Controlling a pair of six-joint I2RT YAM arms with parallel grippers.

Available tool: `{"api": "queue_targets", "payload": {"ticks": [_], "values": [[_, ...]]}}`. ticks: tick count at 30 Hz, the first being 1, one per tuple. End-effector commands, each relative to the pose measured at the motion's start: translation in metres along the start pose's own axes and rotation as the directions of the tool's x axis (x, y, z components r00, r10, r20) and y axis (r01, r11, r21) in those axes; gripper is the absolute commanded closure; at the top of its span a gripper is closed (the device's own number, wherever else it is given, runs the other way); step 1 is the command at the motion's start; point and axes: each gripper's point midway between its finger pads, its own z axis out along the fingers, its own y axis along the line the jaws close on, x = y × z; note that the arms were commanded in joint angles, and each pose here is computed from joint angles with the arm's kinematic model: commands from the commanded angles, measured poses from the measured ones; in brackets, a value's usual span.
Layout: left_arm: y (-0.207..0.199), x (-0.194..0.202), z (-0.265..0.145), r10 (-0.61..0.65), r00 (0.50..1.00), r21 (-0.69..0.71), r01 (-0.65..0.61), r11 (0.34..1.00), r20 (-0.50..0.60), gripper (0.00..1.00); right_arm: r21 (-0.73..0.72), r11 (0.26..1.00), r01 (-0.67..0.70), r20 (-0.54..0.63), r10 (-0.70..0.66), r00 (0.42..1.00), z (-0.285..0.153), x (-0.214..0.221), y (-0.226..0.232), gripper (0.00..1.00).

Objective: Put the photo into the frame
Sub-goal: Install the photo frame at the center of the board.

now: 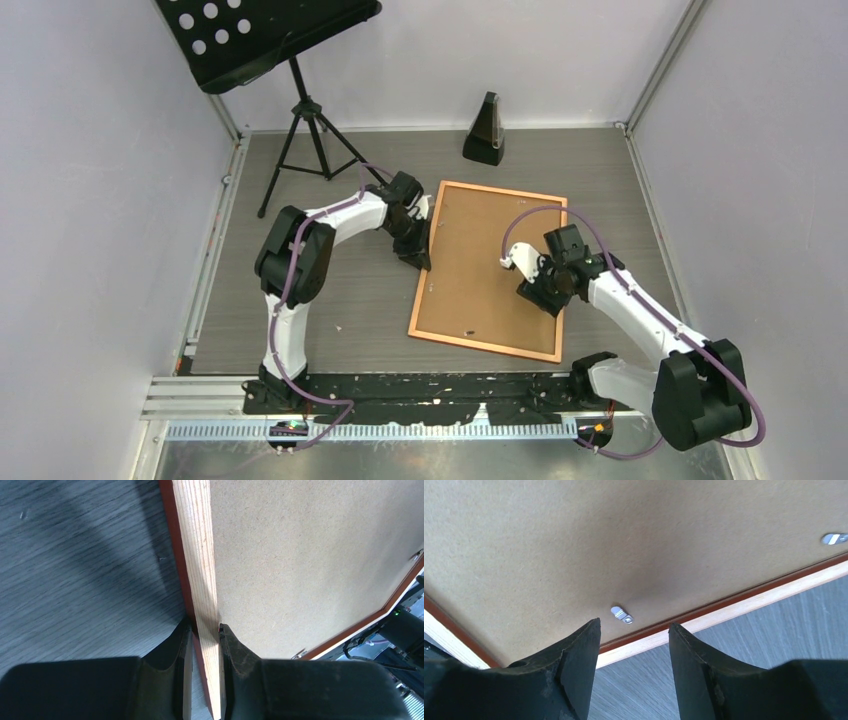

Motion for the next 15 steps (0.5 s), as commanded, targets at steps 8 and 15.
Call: {"api": "queue_targets", "payload": {"ticks": [8, 15], "values": [[-0.001, 0.009, 0.015, -0.002, 0.999, 0.019, 0.003, 1.000, -0.054, 1.00, 0.023, 0.999, 0.046, -0.055, -0.045, 0.997, 0.010, 0.016, 0.002, 0.41], [-0.002, 0.008, 0.014, 0.003, 0.999, 0.024, -0.002, 1.000, -0.051, 1.00, 0.117, 0.992, 0.055, -0.069, -0.047, 0.997, 0.013, 0.015, -0.015, 0.41]]}}
